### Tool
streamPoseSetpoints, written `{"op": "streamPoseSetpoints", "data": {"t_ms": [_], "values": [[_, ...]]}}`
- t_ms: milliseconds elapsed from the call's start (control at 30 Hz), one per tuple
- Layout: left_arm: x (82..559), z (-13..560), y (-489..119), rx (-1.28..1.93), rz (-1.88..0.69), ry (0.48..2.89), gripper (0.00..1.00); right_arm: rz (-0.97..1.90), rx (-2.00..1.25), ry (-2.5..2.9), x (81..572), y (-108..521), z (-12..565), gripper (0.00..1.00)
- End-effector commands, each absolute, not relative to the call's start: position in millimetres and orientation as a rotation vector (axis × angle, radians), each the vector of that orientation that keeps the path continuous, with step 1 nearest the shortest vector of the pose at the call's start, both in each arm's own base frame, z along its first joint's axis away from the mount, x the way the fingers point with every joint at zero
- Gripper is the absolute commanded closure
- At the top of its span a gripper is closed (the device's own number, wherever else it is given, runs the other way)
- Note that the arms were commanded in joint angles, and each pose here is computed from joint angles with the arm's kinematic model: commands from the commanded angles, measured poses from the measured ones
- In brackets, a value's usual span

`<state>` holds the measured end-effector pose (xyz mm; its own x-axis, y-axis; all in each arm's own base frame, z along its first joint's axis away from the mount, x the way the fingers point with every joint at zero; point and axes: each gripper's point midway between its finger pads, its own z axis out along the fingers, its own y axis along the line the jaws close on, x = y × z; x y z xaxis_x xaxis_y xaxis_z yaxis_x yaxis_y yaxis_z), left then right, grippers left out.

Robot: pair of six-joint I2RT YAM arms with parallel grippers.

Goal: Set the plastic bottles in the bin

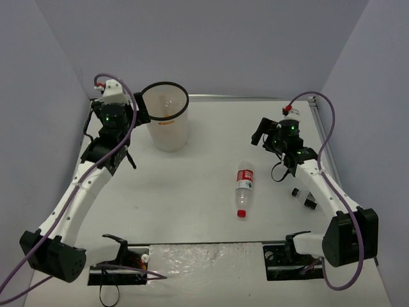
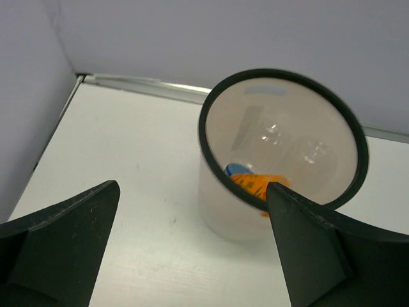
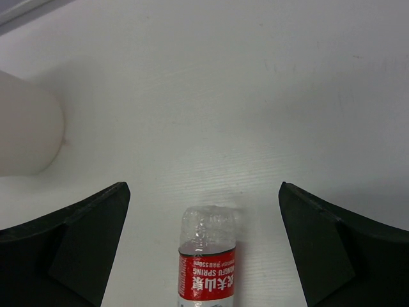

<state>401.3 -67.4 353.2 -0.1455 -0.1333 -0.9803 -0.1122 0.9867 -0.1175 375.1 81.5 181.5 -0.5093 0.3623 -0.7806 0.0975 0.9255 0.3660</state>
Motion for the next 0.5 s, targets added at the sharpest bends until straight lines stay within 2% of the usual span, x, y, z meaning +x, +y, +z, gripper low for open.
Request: {"op": "streamPoseSetpoints", "data": {"t_ms": [0, 133, 467], "values": [[361, 321, -38, -0.377, 0.034, 1.754, 0.03, 0.264, 0.291, 2.145, 380, 107, 158, 0.0], [339, 281, -28, -0.436, 0.056, 1.829, 0.03, 0.179, 0.305, 2.237, 375, 118, 131, 0.0], [329, 266, -17, -0.463, 0.129, 1.865, 0.03, 0.029, 0.293, 2.398, 355, 139, 83, 0.0]]}}
